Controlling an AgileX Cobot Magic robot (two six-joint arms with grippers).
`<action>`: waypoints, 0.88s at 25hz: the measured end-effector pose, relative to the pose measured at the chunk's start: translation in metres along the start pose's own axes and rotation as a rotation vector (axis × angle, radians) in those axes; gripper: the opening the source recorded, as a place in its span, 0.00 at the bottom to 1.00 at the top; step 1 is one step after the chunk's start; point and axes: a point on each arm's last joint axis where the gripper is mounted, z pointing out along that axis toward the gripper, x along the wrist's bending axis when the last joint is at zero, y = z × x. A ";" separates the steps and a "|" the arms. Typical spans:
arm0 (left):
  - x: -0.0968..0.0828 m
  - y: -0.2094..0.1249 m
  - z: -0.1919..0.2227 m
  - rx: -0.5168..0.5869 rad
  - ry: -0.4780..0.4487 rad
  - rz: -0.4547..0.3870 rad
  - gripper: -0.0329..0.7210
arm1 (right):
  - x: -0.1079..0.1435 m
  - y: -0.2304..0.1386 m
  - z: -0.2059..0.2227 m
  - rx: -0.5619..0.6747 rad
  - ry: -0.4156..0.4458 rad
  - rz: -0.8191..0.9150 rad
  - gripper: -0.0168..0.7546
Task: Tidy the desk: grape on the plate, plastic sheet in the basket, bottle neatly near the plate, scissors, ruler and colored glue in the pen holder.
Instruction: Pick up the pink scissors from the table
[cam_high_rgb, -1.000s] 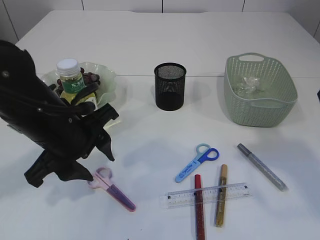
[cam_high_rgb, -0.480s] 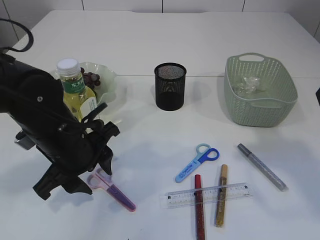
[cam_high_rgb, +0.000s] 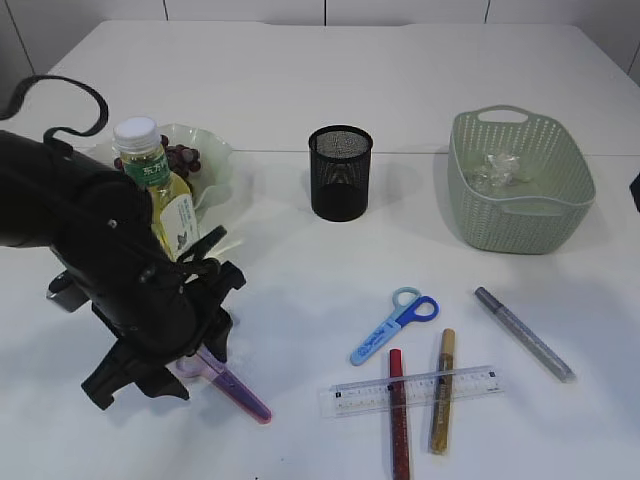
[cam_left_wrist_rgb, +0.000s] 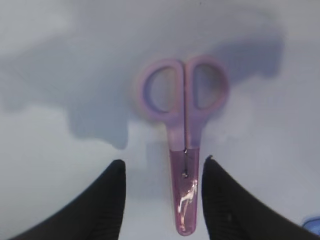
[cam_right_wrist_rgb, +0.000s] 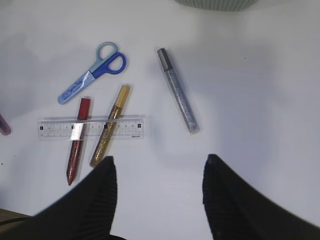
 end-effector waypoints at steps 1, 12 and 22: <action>0.000 0.000 0.002 0.000 0.001 0.000 0.52 | 0.000 0.000 0.000 0.000 0.000 0.000 0.59; -0.003 -0.001 0.012 0.010 -0.026 -0.026 0.52 | 0.000 0.000 0.000 -0.002 0.002 0.001 0.59; -0.002 -0.001 0.018 0.015 -0.003 -0.032 0.51 | 0.000 0.001 0.000 -0.011 0.002 0.001 0.59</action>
